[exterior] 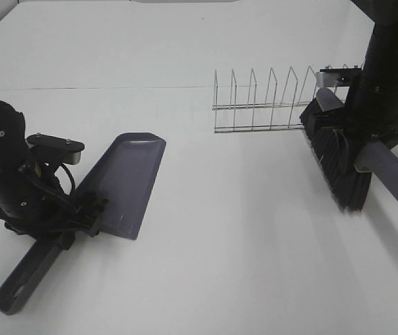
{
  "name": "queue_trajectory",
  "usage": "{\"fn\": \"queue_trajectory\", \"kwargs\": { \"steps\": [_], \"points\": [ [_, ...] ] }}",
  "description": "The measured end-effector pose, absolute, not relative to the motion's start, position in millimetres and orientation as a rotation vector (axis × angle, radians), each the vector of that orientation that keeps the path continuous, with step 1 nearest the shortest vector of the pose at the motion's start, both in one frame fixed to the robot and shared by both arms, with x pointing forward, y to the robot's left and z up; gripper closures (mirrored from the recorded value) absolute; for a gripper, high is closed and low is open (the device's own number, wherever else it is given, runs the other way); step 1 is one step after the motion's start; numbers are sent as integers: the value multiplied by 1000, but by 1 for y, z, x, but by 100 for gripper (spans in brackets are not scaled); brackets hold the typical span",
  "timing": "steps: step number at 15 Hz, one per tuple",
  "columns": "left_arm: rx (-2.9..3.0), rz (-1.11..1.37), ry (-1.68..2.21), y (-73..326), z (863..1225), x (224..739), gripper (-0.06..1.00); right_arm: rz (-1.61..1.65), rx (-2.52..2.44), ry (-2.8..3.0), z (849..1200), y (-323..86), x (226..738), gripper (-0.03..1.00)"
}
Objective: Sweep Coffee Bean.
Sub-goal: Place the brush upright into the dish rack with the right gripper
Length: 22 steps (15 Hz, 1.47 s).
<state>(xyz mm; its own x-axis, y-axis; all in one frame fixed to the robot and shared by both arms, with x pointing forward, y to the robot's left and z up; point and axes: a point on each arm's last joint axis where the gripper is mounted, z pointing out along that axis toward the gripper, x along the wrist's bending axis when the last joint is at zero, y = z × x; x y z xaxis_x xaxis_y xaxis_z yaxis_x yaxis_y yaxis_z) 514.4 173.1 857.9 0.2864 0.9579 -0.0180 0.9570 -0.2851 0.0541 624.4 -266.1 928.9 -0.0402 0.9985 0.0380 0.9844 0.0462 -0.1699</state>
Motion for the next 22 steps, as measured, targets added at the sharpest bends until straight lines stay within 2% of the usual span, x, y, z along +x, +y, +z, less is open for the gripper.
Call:
{"fn": "queue_trajectory", "kwargs": {
  "steps": [4,22],
  "points": [
    [2476,28,1845,173,858,514,63,147,-2031,-2185,925,-266,627,68],
    [2476,27,1845,173,858,514,63,-84,-2104,-2208,911,-255,704,68]
  ]
}}
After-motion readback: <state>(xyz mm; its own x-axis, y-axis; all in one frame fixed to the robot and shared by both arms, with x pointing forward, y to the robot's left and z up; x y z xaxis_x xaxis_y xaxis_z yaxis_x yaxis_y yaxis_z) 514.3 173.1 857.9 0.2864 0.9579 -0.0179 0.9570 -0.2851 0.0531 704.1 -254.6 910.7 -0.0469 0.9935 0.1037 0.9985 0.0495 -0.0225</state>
